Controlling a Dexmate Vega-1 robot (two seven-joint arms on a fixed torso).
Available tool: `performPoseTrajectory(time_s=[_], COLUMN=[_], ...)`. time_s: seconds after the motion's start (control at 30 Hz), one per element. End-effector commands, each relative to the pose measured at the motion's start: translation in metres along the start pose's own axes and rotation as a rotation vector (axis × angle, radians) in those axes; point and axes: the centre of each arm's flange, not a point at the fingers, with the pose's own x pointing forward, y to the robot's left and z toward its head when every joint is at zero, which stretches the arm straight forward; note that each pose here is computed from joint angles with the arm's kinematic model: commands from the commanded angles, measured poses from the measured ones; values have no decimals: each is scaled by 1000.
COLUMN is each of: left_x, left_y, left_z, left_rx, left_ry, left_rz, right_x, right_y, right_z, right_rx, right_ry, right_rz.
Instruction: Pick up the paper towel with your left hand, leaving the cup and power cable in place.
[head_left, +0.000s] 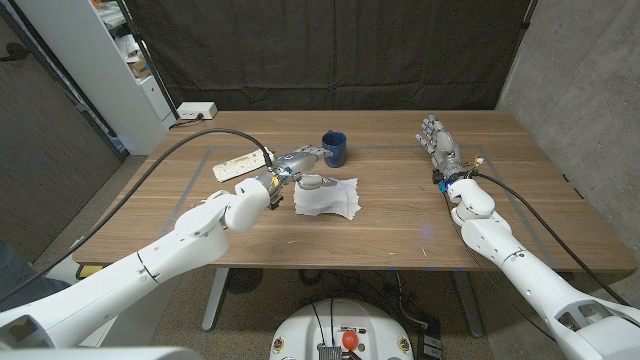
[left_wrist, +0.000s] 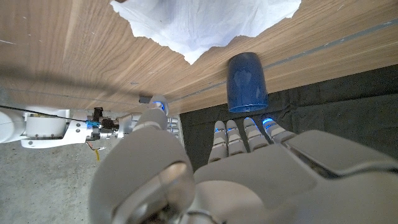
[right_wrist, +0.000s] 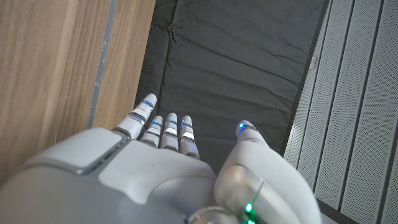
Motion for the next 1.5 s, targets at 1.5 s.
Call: performPoseTrajectory(time_s=[1.5], left_x=[23], left_y=[-38], left_z=[14], left_rx=[47], left_ry=[-6], left_rz=[-177], right_x=[4], right_y=[2], right_z=[6], right_rx=[-4], right_ry=[-10], right_rz=[-3])
